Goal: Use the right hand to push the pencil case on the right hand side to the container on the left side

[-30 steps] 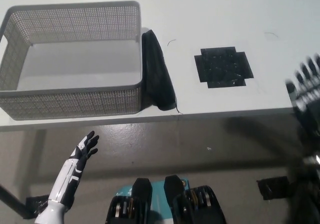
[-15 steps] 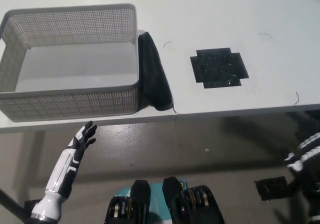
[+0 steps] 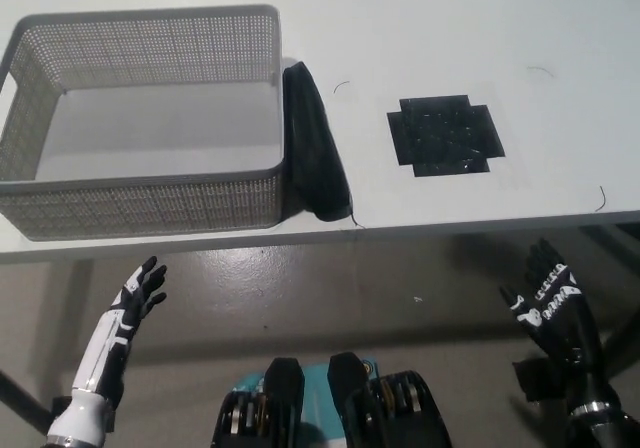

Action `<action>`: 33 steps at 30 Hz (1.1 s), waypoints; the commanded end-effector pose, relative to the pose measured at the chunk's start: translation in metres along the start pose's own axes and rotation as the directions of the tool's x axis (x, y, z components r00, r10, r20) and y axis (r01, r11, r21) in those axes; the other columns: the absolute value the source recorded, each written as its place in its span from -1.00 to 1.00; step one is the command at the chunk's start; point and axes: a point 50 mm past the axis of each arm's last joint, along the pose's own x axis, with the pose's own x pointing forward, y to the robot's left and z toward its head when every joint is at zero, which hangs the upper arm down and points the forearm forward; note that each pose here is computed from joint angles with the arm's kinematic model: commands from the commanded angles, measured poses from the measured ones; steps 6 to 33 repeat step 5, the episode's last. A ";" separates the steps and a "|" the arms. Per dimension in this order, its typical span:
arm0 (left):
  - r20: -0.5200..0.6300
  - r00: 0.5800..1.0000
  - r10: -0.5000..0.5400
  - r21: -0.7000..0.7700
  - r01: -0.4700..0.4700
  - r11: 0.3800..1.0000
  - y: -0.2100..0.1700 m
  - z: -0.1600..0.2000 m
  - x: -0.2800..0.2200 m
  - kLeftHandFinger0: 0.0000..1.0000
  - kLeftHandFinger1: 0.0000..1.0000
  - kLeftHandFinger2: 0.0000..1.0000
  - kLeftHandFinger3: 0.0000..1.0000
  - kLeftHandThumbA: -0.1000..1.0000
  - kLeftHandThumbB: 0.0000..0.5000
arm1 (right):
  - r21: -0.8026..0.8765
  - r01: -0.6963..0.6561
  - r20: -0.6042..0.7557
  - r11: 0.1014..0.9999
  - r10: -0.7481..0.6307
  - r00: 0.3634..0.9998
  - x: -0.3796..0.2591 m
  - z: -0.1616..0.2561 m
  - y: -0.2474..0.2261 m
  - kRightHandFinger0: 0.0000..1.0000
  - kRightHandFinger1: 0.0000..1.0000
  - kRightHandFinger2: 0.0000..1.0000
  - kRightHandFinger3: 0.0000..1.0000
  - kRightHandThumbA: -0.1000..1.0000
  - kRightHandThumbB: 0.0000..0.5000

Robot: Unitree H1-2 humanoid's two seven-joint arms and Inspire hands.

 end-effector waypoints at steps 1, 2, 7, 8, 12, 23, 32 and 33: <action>0.050 0.998 0.022 0.005 -0.022 1.000 0.015 0.005 0.004 1.00 1.00 1.00 1.00 1.00 1.00 | -0.035 -0.053 0.069 0.998 0.056 0.996 0.013 0.010 0.006 1.00 1.00 1.00 1.00 1.00 0.71; 0.043 0.999 0.025 0.004 -0.025 1.000 0.016 0.003 0.003 1.00 1.00 1.00 1.00 1.00 1.00 | -0.033 -0.052 0.069 0.998 0.054 0.996 0.013 0.010 0.006 1.00 1.00 1.00 1.00 1.00 0.72; 0.024 0.999 0.046 0.008 -0.047 0.999 0.021 -0.002 0.005 1.00 1.00 1.00 1.00 1.00 1.00 | -0.029 -0.053 0.074 0.998 0.055 0.996 0.016 0.012 0.004 1.00 1.00 1.00 1.00 1.00 0.77; 0.024 0.999 0.046 0.008 -0.047 0.999 0.021 -0.002 0.005 1.00 1.00 1.00 1.00 1.00 1.00 | -0.029 -0.053 0.074 0.998 0.055 0.996 0.016 0.012 0.004 1.00 1.00 1.00 1.00 1.00 0.77; 0.024 0.999 0.046 0.008 -0.047 0.999 0.021 -0.002 0.005 1.00 1.00 1.00 1.00 1.00 1.00 | -0.029 -0.053 0.074 0.998 0.055 0.996 0.016 0.012 0.004 1.00 1.00 1.00 1.00 1.00 0.77; 0.024 0.999 0.046 0.008 -0.047 0.999 0.021 -0.002 0.005 1.00 1.00 1.00 1.00 1.00 1.00 | -0.029 -0.053 0.074 0.998 0.055 0.996 0.016 0.012 0.004 1.00 1.00 1.00 1.00 1.00 0.77; 0.024 0.999 0.046 0.008 -0.047 0.999 0.021 -0.002 0.005 1.00 1.00 1.00 1.00 1.00 1.00 | -0.029 -0.053 0.074 0.998 0.055 0.996 0.016 0.012 0.004 1.00 1.00 1.00 1.00 1.00 0.77; 0.024 0.999 0.046 0.008 -0.047 0.999 0.021 -0.002 0.005 1.00 1.00 1.00 1.00 1.00 1.00 | -0.029 -0.053 0.074 0.998 0.055 0.996 0.016 0.012 0.004 1.00 1.00 1.00 1.00 1.00 0.77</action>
